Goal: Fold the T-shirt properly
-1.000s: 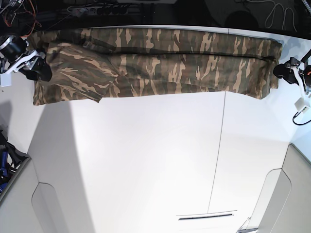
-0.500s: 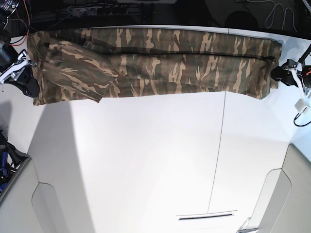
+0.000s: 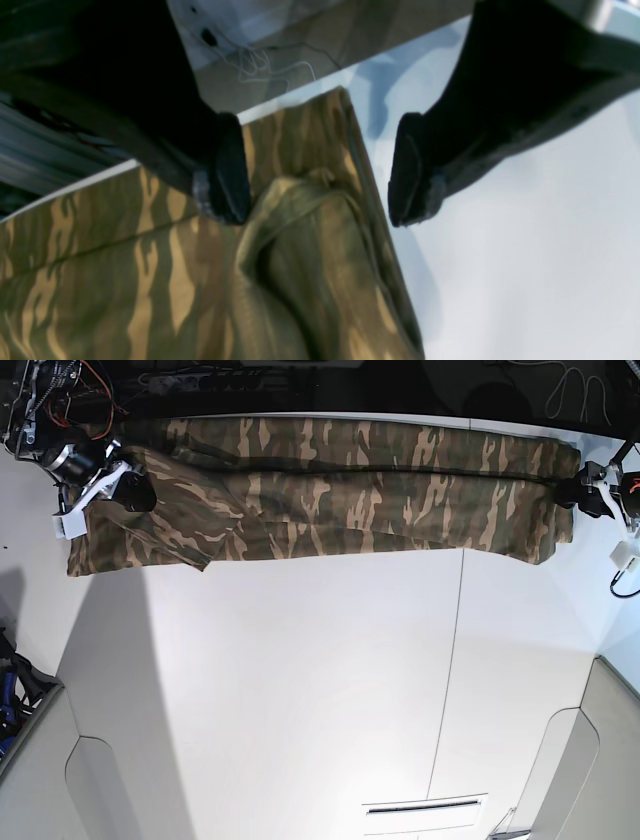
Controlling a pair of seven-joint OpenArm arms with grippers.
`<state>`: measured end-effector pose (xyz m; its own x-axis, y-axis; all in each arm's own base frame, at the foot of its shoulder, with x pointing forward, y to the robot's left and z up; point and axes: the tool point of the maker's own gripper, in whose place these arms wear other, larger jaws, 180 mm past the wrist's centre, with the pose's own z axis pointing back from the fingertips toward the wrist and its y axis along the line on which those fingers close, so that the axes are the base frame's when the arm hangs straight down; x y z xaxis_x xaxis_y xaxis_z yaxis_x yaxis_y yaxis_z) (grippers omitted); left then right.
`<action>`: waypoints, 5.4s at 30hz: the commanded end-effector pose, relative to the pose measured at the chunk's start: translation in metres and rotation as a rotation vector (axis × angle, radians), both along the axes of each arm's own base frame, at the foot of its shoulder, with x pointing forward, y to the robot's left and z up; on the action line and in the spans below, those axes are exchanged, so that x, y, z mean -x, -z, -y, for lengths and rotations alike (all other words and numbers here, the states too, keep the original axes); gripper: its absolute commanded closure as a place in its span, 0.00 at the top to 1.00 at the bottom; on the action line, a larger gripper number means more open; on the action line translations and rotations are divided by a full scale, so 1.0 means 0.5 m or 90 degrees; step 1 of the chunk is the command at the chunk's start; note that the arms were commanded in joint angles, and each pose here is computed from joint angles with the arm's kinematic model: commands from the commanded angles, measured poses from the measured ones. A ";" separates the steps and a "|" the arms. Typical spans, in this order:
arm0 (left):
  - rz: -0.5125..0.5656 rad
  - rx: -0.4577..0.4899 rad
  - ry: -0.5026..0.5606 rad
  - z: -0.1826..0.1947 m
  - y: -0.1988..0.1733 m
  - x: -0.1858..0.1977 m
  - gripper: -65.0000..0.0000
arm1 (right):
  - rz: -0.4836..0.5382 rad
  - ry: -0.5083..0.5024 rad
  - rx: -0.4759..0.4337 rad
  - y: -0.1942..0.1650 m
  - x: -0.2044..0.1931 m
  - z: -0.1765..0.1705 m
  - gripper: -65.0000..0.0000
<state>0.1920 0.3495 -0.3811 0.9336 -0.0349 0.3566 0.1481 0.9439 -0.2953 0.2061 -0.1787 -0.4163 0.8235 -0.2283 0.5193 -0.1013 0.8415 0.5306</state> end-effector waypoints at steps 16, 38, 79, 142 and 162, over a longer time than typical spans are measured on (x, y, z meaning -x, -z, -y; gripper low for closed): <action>0.043 -0.018 -0.012 0.008 0.019 -0.017 0.71 | 0.019 -0.005 -0.002 -0.013 -0.011 0.002 0.00; 0.069 -0.028 -0.062 -0.014 0.018 -0.017 0.71 | 0.014 -0.008 -0.006 -0.013 -0.009 -0.001 0.00; 0.225 -0.004 -0.043 -0.017 -0.118 -0.176 0.00 | 0.109 0.021 -0.015 -0.125 -0.043 0.038 0.27; 0.348 0.219 0.316 0.641 -0.119 -0.045 0.54 | 0.053 0.081 0.006 -0.091 0.015 0.106 0.60; 0.392 0.163 0.220 0.527 -0.152 -0.107 0.54 | -0.007 0.000 -0.130 -0.005 0.020 -0.096 0.59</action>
